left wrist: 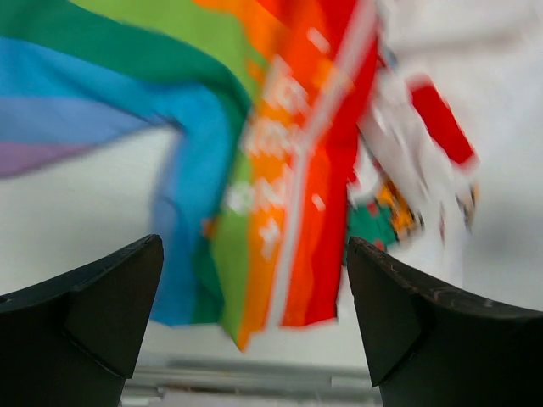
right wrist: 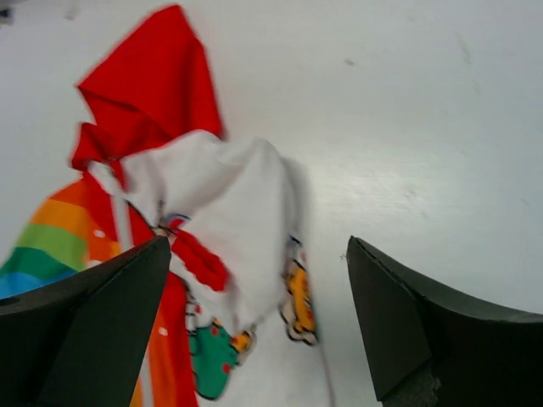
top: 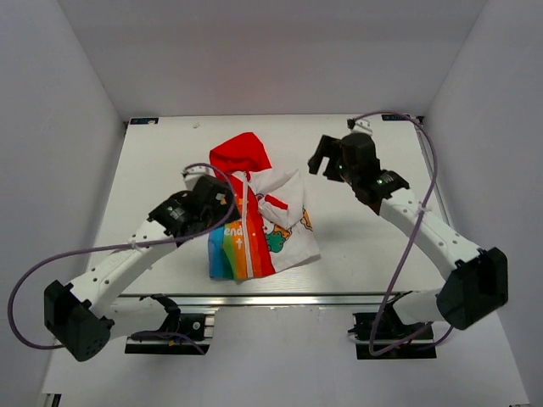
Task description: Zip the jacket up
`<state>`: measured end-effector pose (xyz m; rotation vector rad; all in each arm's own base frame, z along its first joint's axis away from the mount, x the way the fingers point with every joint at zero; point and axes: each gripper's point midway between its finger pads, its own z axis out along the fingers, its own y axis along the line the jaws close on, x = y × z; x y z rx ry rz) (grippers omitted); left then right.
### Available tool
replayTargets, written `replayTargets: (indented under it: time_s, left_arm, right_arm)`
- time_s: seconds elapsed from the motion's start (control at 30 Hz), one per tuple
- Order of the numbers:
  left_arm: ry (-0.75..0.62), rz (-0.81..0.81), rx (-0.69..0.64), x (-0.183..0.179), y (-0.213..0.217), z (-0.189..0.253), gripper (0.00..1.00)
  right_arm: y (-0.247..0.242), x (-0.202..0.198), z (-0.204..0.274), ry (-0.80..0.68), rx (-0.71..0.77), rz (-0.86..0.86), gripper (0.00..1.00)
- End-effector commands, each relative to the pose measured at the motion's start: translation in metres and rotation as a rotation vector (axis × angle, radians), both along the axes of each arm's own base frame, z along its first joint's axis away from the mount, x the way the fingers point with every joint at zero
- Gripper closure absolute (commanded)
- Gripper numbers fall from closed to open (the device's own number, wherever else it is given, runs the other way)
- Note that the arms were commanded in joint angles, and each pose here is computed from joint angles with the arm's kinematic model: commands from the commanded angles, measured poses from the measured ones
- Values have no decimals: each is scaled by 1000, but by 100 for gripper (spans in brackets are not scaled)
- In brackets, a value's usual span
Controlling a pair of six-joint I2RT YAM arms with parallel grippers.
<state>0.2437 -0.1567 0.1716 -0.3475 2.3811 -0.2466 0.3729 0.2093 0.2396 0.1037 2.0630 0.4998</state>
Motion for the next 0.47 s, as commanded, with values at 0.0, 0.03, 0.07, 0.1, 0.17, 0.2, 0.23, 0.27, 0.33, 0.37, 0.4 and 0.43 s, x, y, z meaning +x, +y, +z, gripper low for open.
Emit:
replayTargets:
  time_s: [0.0,0.03,0.07,0.1,0.17,0.2,0.23,0.27,0.33,0.37,0.4,0.43]
  left_arm:
    - [-104,211,22,44,74,26,2]
    - [-105,247,16,47,86,26,2]
    - [-101,287,10,48,96,26,2]
    - [-104,341,2,49,112,26,2]
    - [-118,359,-13,49,118,26,2]
    - [-125,365,-16,49,121,27,2]
    - [-126,383,-15,46,124,28,2]
    - [-130,381,-16,44,124,29,2]
    - [-155,399,-18,42,128,33,2]
    - [-168,402,-22,42,128,35,2]
    - [-173,410,-21,41,130,35,2]
    - [-181,415,-25,40,131,37,2]
  right_arm:
    - [-59,-38,-46,127,-186,-156,11]
    - [-65,-44,-50,134,-186,-175,11]
    - [-70,-52,-47,120,-169,-191,11]
    - [-77,-60,-66,147,-183,-199,11]
    - [-82,-69,-66,130,-157,-215,11]
    - [-84,-72,-70,129,-155,-216,11]
    - [-86,-76,-78,124,-150,-218,11]
    - [-88,-77,-74,95,-134,-224,11]
    - [-91,-78,-79,67,-114,-237,11]
    - [-92,-79,-73,41,-92,-243,11]
    - [-92,-80,-72,30,-78,-247,11]
    - [-92,-80,-66,-4,-56,-240,11]
